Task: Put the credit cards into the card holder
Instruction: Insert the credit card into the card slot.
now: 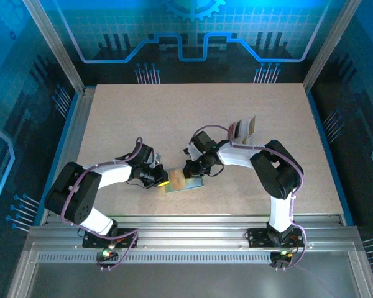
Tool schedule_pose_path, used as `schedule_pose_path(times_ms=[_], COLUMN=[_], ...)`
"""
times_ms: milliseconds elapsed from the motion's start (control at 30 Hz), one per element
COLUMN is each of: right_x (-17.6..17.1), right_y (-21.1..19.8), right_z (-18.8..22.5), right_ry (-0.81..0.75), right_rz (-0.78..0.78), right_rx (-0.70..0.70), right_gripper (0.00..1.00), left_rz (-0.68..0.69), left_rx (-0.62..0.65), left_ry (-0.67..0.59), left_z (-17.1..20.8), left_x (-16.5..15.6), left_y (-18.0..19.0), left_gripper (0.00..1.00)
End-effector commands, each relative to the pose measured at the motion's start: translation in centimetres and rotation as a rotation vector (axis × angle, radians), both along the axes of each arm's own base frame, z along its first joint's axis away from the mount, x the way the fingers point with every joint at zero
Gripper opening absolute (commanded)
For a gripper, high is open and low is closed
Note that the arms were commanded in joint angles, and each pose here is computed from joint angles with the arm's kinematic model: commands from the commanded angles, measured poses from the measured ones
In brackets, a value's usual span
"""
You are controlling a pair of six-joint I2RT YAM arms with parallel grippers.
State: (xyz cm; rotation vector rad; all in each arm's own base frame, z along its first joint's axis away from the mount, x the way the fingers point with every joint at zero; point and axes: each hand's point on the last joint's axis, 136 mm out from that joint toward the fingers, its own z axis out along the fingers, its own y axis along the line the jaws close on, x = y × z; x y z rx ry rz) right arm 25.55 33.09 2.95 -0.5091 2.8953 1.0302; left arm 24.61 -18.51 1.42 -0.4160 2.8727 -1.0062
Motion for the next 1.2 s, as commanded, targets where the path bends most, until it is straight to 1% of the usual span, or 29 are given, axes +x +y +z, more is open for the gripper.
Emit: schedule_pose_path(times_ms=[0, 300, 367, 467, 500, 533, 633, 867, 1067, 1100, 1167], right_x=[-0.6, -2.0, -2.3, -2.3, -2.2, -2.0, -1.6, -1.1, -0.1, 0.2, 0.8], right_y=[1.4, 3.7, 3.9, 3.4, 3.1, 2.7, 2.0, 0.4, -1.9, -2.3, -3.2], right_z=[0.7, 0.4, 0.1, 0.1, 0.4, 0.7, 1.7, 3.3, 4.2, 4.3, 4.0], right_ry=[0.016, 0.048, 0.048, 0.026, 0.006, -0.011, -0.035, -0.063, -0.129, -0.143, -0.158], right_rz=[0.035, 0.023, 0.018, 0.016, 0.02, 0.023, 0.038, 0.057, 0.044, 0.04, 0.029], right_rx=[0.023, 0.069, 0.067, 0.033, 0.015, -0.003, -0.047, -0.131, -0.248, -0.266, -0.313], right_gripper=[0.0, 0.0, 0.0, 0.03, 0.06, 0.11, 0.22, 0.34, 0.37, 0.35, 0.27], left_rz=[-0.012, -0.012, -0.01, -0.01, -0.01, -0.01, -0.012, -0.009, -0.013, -0.014, -0.018], left_rx=[0.035, 0.027, 0.025, 0.026, 0.028, 0.03, 0.033, 0.037, 0.031, 0.027, 0.016], left_ry=[0.041, 0.037, 0.037, 0.038, 0.038, 0.038, 0.041, 0.039, 0.04, 0.037, 0.034], left_z=[-2.0, -2.0, -1.9, -1.9, -1.9, -2.0, -2.1, -2.1, -2.0, -1.9, -1.6], left_x=[-1.3, -1.3, -1.4, -1.4, -1.4, -1.4, -1.6, -1.9, -2.0, -1.9, -1.9], left_y=[0.6, 0.0, -0.1, -0.1, 0.0, 0.0, 0.1, 0.3, 0.2, 0.1, 0.0], left_gripper=[0.07, 0.08, 0.08, 0.08, 0.08, 0.08, 0.08, 0.08, 0.09, 0.09, 0.09])
